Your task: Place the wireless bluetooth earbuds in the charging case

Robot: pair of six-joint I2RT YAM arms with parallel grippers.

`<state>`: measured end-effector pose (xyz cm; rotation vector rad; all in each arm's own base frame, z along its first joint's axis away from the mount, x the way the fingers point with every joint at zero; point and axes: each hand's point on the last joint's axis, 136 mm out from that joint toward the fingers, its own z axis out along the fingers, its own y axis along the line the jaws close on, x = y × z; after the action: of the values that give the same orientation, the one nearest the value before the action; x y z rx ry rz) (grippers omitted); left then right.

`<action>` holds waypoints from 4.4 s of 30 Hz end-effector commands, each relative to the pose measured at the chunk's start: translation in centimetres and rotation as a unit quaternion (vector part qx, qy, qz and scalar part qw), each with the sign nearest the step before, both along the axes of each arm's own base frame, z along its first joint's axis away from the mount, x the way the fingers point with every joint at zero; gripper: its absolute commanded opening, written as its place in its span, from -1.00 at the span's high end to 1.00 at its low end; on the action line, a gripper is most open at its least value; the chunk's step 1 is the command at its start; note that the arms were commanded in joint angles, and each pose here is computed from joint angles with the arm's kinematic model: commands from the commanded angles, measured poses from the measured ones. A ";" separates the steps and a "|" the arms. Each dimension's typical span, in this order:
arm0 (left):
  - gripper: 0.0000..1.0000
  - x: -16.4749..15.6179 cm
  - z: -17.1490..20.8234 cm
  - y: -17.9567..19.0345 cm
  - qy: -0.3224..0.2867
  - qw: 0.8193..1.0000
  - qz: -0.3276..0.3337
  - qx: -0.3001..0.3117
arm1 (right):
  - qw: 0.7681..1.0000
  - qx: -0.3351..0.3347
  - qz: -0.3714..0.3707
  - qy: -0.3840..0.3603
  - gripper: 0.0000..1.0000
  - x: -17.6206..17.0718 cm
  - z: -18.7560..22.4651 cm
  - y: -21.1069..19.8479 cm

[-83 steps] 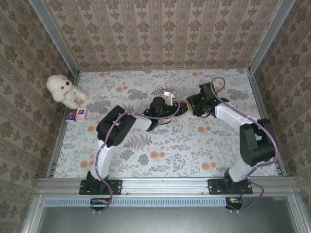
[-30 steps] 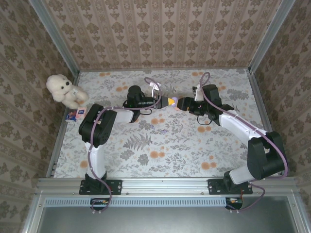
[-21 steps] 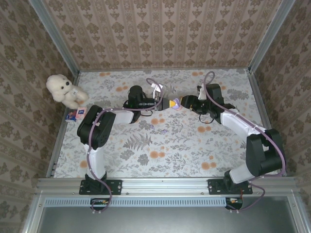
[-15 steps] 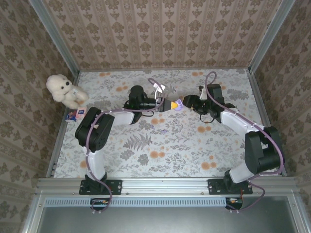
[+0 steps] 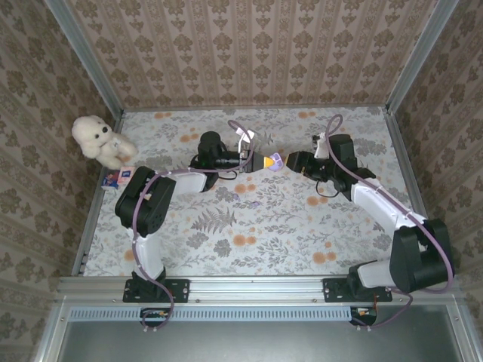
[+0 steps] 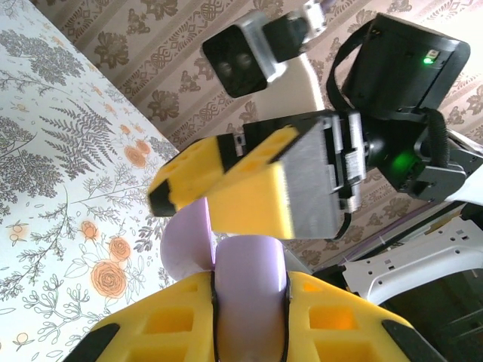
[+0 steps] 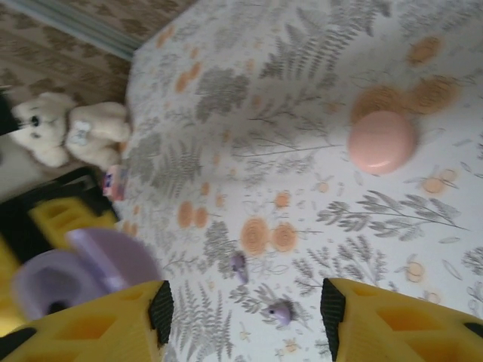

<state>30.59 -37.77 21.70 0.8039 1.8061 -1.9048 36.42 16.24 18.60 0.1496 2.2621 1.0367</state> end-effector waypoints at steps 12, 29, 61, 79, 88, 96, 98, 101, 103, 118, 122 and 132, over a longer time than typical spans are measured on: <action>1.00 -0.3 1.6 -0.2 -0.027 0.999 -0.016 -0.013 | 0.997 0.025 0.072 -0.025 0.03 -1.0 1.4 2.2; 1.00 -0.9 1.5 -0.8 -0.025 0.999 -0.027 -0.012 | 0.998 0.023 0.063 -0.010 0.09 0.4 0.6 2.8; -0.16 0.4 0.6 0.2 -0.017 1.000 0.012 0.000 | 0.998 -0.022 0.061 -0.011 1.00 0.5 1.3 2.8; -0.55 0.5 -2.2 7.3 -0.111 0.947 -0.008 0.301 | 0.938 -0.284 0.114 -0.160 1.00 2.7 2.3 3.9; -0.57 -0.5 -2.9 7.5 -0.096 0.944 -0.042 0.312 | 0.895 -0.367 0.140 -0.209 1.00 2.3 1.0 6.3; -0.57 -1.4 -2.8 7.0 -0.084 0.949 -0.066 0.296 | 0.893 -0.366 0.149 -0.217 1.00 1.3 0.1 7.3; -0.57 -1.5 -2.7 6.8 -0.081 0.951 -0.069 0.291 | 0.892 -0.366 0.154 -0.217 1.00 1.0 0.0 7.5; -0.57 -1.7 -2.5 6.6 -0.081 0.952 -0.073 0.286 | 0.891 -0.365 0.161 -0.215 1.00 0.4 -0.4 7.9; -0.57 -1.8 -2.5 6.5 -0.081 0.952 -0.076 0.285 | 0.891 -0.363 0.165 -0.215 1.00 0.2 -0.5 8.2; -0.26 -2.3 -2.7 5.2 -0.074 0.955 -0.098 0.272 | 0.896 -0.347 0.174 -0.215 1.00 -0.4 -0.2 9.2; -0.14 -2.3 -2.5 5.1 -0.074 0.956 -0.100 0.265 | 0.897 -0.346 0.175 -0.214 1.00 -0.4 -0.3 9.3; 0.09 -2.3 -2.8 4.9 -0.069 0.958 -0.101 0.259 | 0.898 -0.343 0.174 -0.213 1.00 -0.5 -0.4 9.4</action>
<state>28.61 -32.29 18.08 1.2831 2.2883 -1.3759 36.06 25.31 17.53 -0.7431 2.1529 0.3000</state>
